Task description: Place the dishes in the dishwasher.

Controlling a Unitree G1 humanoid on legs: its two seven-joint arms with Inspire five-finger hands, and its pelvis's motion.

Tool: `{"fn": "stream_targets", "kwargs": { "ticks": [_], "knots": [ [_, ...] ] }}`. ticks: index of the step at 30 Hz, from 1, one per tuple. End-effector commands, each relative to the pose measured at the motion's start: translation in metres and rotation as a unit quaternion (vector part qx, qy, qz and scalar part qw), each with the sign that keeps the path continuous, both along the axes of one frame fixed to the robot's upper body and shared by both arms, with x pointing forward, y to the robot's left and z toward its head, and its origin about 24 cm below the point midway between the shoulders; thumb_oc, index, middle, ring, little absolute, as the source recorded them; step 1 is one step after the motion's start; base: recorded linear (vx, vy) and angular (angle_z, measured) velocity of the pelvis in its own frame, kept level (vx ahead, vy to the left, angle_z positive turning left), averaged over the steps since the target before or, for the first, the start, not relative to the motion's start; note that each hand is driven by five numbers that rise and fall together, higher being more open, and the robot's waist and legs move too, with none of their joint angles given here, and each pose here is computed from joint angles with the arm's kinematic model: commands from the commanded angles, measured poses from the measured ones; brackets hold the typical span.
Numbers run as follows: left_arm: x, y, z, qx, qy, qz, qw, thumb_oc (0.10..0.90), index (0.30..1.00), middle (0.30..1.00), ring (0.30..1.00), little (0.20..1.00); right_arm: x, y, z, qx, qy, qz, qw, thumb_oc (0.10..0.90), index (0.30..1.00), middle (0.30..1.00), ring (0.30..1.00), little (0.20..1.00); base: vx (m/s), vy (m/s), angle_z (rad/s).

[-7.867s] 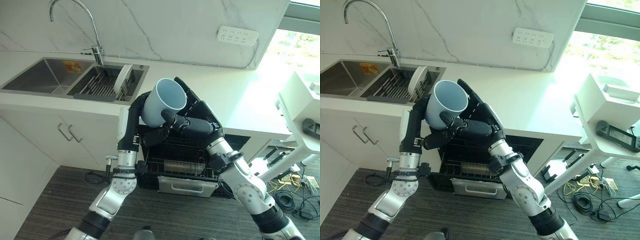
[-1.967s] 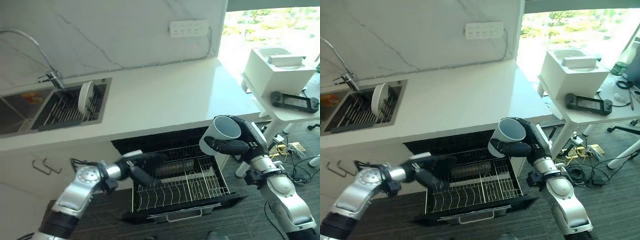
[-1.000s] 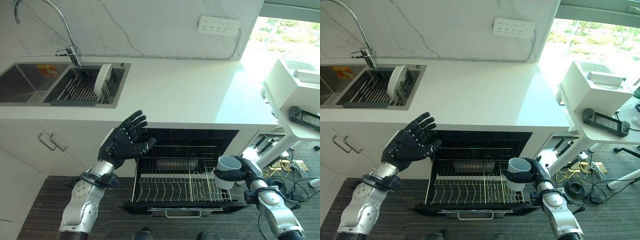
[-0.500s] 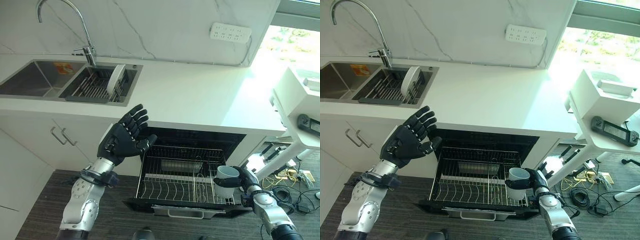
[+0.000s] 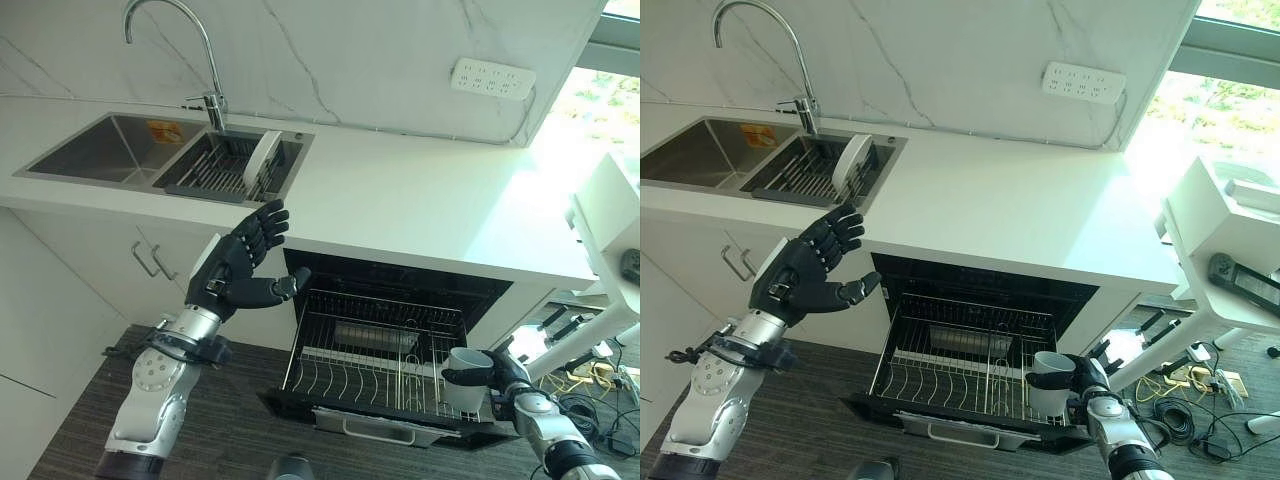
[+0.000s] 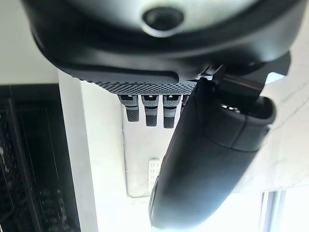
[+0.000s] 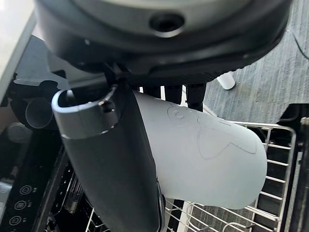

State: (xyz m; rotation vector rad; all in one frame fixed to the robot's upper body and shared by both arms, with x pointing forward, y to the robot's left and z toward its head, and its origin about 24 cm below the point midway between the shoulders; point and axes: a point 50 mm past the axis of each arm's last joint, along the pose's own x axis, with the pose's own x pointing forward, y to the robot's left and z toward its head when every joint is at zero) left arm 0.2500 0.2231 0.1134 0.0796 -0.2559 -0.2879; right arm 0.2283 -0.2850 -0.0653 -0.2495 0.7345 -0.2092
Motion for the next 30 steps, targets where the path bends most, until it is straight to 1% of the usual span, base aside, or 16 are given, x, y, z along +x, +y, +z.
{"fn": "stream_targets", "kwargs": {
  "ticks": [1, 8, 21, 22, 23, 24, 25, 30],
  "knots": [
    [-0.002, -0.024, 0.067, -0.007, -0.183, -0.051, 0.982, 0.8, 0.9, 0.9, 0.9, 0.9, 0.047, -0.016, 0.052, -0.04, -0.117, 0.007, 0.992, 0.4, 0.3, 0.3, 0.3, 0.3, 0.0, 0.0, 0.0],
    [0.0, -0.029, 0.069, -0.014, -0.18, -0.06, 0.982, 0.8, 0.9, 0.9, 0.9, 0.9, 0.046, -0.024, 0.05, -0.044, -0.102, -0.001, 0.994, 0.4, 0.3, 0.3, 0.3, 0.3, 0.02, -0.014, 0.06],
    [-0.001, -0.034, 0.071, -0.023, -0.181, -0.075, 0.98, 0.8, 0.9, 0.9, 0.9, 0.9, 0.049, -0.021, 0.044, -0.039, -0.086, -0.009, 0.995, 0.4, 0.3, 0.3, 0.3, 0.3, 0.01, 0.0, 0.0],
    [-0.001, -0.035, 0.07, -0.023, -0.18, -0.076, 0.98, 0.8, 0.9, 0.9, 0.9, 0.9, 0.049, -0.02, 0.044, -0.038, -0.087, -0.01, 0.995, 0.435, 0.352, 0.352, 0.352, 0.352, 0.0, 0.0, 0.0],
    [0.0, -0.036, 0.07, -0.022, -0.18, -0.076, 0.981, 0.8, 0.9, 0.9, 0.9, 0.9, 0.05, -0.02, 0.044, -0.038, -0.089, -0.012, 0.995, 0.576, 0.564, 0.564, 0.564, 0.564, 0.0, 0.0, 0.0],
    [0.0, -0.036, 0.07, -0.023, -0.178, -0.077, 0.981, 0.8, 0.9, 0.9, 0.9, 0.9, 0.051, -0.02, 0.045, -0.038, -0.091, -0.013, 0.995, 0.775, 0.862, 0.862, 0.862, 0.862, 0.0, 0.0, 0.0],
    [0.0, -0.036, 0.069, -0.024, -0.176, -0.077, 0.981, 0.8, 0.9, 0.9, 0.9, 0.9, 0.052, -0.02, 0.046, -0.038, -0.093, -0.013, 0.995, 0.8, 0.9, 0.9, 0.9, 0.9, 0.0, 0.0, 0.0],
    [0.0, -0.037, 0.066, -0.026, -0.169, -0.081, 0.982, 0.8, 0.9, 0.9, 0.9, 0.9, 0.056, -0.015, 0.05, -0.037, -0.1, -0.008, 0.994, 0.8, 0.9, 0.9, 0.9, 0.9, 0.0, 0.0, 0.0]
  ]
}}
